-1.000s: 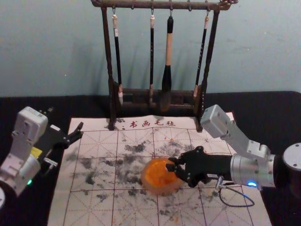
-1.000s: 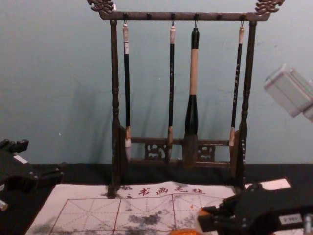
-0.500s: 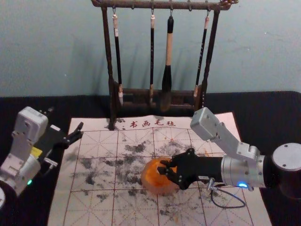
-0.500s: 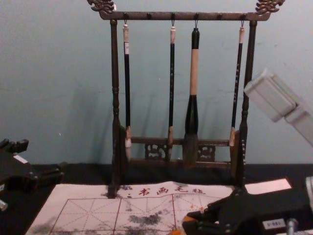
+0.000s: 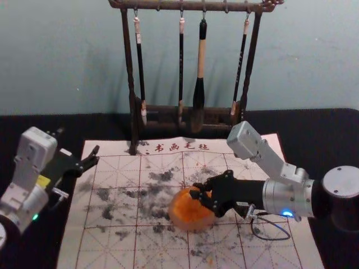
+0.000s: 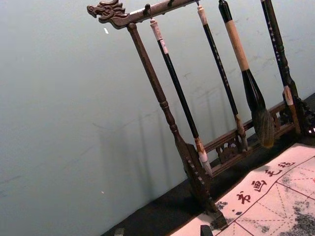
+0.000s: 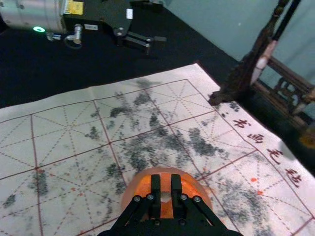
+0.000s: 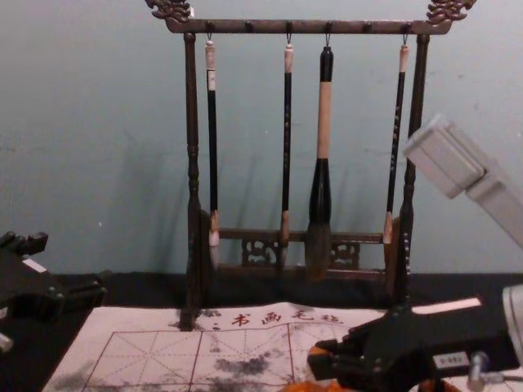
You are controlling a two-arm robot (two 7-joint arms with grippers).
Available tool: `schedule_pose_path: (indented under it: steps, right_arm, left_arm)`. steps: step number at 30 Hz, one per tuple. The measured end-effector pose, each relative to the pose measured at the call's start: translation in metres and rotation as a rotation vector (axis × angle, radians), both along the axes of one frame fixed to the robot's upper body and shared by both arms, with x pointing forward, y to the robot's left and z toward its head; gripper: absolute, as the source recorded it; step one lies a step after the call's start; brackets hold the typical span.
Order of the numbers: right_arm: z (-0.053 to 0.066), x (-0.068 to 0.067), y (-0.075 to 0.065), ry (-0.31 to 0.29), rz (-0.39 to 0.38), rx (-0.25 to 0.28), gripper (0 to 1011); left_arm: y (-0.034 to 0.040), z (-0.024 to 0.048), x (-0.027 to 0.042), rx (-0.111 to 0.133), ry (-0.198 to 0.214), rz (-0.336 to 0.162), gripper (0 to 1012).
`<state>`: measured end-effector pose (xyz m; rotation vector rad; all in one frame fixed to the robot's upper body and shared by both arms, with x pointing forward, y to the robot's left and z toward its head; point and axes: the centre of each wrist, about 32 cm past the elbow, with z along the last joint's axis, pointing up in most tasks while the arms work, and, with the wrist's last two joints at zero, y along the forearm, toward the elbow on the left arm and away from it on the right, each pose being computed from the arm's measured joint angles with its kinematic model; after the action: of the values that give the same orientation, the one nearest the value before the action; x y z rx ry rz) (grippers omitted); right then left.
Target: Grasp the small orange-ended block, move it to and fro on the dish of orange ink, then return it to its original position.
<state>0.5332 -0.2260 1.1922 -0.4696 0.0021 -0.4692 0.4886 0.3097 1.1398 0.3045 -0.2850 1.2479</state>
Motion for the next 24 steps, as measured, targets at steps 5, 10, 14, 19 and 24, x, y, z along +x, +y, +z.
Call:
schedule_pose_path:
  steps: [5, 10, 14, 19, 24]
  right_arm:
    - [0.000, 0.002, -0.003, -0.001, -0.013, -0.002, 71]
    - [0.001, 0.003, -0.007, -0.002, -0.026, -0.007, 71]
    - [0.002, 0.003, -0.011, -0.001, -0.030, -0.012, 71]
    - [0.004, -0.002, -0.012, 0.003, -0.019, -0.006, 71]
    - [0.007, -0.007, -0.013, 0.004, -0.016, 0.010, 71]
  left_arm:
    - [0.0000, 0.0000, 0.0000, 0.000, 0.000, 0.000, 1001]
    - [0.0000, 0.0000, 0.0000, 0.000, 0.000, 0.000, 1001]
    - [0.0000, 0.0000, 0.0000, 0.000, 0.000, 0.000, 1001]
    - [0.0000, 0.0000, 0.0000, 0.000, 0.000, 0.000, 1002]
    - [0.0000, 0.0000, 0.0000, 0.000, 0.000, 0.000, 1002]
